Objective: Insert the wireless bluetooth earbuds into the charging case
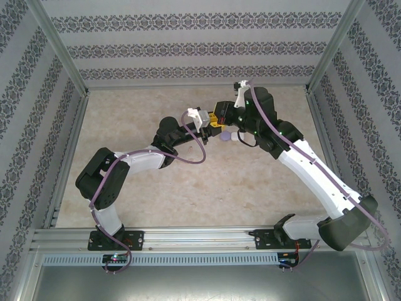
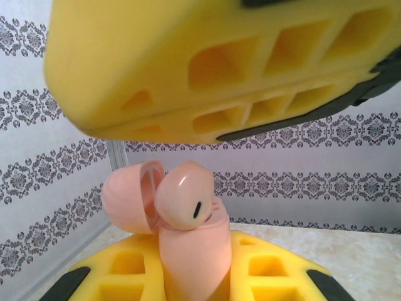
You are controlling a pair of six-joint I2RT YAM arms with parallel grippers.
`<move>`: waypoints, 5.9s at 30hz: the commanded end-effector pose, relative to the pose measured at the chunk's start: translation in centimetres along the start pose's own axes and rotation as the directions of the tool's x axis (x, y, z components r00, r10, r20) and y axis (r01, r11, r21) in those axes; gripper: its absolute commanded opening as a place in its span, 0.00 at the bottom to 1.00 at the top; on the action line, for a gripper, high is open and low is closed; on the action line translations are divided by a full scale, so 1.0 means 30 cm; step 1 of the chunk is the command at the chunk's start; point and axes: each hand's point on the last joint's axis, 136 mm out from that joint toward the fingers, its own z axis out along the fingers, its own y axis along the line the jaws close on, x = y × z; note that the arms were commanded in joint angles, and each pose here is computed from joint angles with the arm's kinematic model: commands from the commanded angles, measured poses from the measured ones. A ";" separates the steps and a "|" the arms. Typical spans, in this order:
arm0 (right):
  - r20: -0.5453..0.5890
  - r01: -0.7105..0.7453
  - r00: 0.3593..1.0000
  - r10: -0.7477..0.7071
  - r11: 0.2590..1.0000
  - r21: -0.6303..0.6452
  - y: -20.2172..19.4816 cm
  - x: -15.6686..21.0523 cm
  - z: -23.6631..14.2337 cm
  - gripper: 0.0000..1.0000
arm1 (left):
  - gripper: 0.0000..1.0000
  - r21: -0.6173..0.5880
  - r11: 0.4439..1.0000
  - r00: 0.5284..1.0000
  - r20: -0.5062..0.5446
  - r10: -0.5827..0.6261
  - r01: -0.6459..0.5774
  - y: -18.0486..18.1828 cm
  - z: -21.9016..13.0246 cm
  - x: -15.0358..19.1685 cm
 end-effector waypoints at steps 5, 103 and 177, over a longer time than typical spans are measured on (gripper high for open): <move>-0.017 -0.024 1.000 0.024 1.000 0.015 -0.038 0.025 -0.013 0.02 | 0.00 0.016 0.999 0.999 0.028 0.044 -0.045 -0.005 0.013 -0.044; -0.328 -0.220 0.753 0.570 0.689 0.691 -0.571 1.200 -0.182 0.54 | 0.00 -0.364 0.931 0.994 -0.086 -0.067 0.031 0.018 -0.349 -0.073; -0.709 0.311 0.657 0.256 0.764 0.565 -0.556 1.247 -0.162 0.32 | 0.00 -0.369 0.930 0.995 -0.094 -0.039 0.001 0.007 -0.373 -0.108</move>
